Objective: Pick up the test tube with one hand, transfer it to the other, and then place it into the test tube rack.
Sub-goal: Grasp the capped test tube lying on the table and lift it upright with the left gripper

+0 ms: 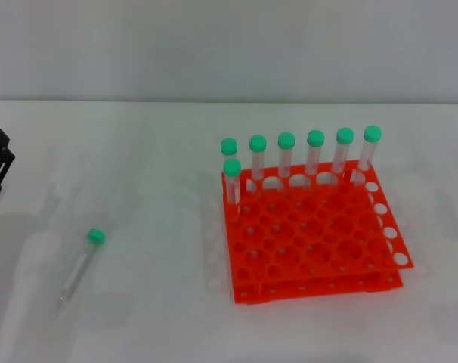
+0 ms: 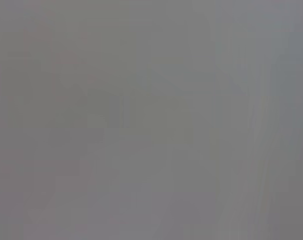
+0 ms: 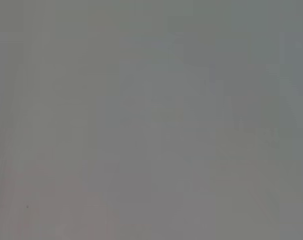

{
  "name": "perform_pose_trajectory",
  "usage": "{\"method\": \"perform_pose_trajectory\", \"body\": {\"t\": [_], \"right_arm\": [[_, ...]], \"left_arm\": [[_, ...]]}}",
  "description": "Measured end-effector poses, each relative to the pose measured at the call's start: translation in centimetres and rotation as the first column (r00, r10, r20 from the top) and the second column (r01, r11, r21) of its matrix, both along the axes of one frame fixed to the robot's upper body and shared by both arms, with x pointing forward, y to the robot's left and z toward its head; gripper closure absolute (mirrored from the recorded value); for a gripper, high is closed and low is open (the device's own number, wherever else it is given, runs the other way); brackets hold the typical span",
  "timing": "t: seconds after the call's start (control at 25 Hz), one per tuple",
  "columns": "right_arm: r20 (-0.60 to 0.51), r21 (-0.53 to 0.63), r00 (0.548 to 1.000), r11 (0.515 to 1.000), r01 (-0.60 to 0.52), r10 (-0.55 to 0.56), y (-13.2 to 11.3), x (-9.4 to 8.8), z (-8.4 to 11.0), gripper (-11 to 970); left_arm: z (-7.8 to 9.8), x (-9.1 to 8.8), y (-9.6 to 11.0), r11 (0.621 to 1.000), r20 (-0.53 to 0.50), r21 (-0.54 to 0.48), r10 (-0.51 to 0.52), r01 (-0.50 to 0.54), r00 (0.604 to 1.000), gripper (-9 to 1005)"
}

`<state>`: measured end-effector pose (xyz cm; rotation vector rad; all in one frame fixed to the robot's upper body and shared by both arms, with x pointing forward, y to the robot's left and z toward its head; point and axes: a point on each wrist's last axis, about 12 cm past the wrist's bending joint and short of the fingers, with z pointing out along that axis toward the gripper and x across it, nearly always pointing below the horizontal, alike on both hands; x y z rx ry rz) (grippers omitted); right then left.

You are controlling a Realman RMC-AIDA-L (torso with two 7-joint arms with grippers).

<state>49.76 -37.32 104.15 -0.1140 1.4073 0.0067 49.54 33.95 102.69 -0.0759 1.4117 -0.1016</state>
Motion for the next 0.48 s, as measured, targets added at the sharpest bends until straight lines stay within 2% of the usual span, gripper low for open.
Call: {"method": "perform_pose_trajectory", "body": {"t": [0.48], "right_arm": [[0.01,0.001,1.0,1.0,-0.006,0.006,0.1,0.05,0.12,314]], "left_arm": [[0.02,-0.09,0.05,1.0,0.004,0.003,0.003,-0.003,1.0,118]]}}
